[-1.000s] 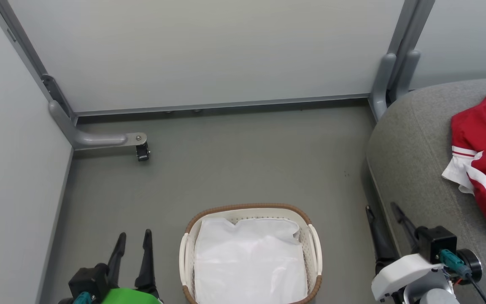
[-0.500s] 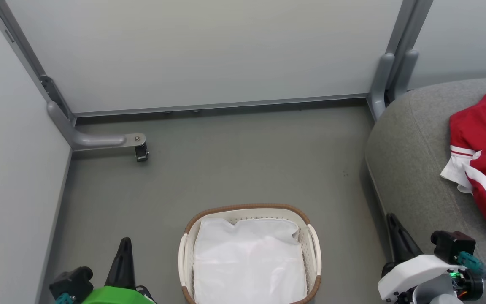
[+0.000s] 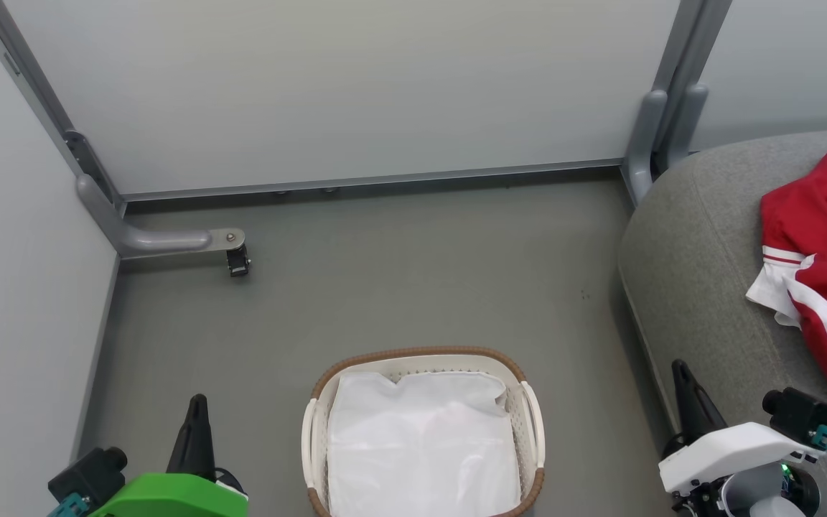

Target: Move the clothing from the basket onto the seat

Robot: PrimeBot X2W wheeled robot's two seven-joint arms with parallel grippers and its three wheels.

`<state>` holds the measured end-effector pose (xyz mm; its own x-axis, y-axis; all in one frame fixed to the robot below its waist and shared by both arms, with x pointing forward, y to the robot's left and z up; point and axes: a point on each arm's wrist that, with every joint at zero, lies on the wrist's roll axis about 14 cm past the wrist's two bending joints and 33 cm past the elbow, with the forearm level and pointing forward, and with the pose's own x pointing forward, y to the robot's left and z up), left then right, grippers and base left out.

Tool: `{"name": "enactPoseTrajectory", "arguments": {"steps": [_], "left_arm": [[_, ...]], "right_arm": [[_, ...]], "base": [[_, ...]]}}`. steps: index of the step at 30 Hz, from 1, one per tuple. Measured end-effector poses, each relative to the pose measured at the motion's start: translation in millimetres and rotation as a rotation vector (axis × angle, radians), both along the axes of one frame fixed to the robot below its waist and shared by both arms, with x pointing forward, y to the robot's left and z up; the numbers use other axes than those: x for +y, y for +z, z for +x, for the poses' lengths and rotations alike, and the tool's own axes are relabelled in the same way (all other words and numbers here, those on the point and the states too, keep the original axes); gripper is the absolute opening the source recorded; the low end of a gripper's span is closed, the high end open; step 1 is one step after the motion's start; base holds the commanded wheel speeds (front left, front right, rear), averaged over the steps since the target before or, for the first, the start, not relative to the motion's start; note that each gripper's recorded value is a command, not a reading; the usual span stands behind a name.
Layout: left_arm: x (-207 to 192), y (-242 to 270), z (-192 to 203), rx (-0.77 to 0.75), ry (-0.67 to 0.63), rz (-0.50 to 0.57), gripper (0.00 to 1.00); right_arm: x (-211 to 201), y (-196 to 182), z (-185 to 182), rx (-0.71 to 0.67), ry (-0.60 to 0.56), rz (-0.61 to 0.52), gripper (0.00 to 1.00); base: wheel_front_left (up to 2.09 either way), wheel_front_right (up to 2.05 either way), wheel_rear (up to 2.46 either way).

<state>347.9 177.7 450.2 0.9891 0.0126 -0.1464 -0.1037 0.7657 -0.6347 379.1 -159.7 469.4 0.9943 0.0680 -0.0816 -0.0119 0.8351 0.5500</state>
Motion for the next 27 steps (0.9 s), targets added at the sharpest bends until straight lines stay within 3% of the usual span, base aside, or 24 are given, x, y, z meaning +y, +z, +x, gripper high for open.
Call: {"name": "enactPoseTrajectory", "arguments": {"steps": [27], "left_arm": [[11.6, 11.4, 13.2, -0.010, 0.062, -0.315, 0.00]], "right_arm": [[-16.3, 7.2, 4.2, 0.025, -0.076, 0.357, 0.00]], "base": [[0.00, 0.00, 0.00]]}}
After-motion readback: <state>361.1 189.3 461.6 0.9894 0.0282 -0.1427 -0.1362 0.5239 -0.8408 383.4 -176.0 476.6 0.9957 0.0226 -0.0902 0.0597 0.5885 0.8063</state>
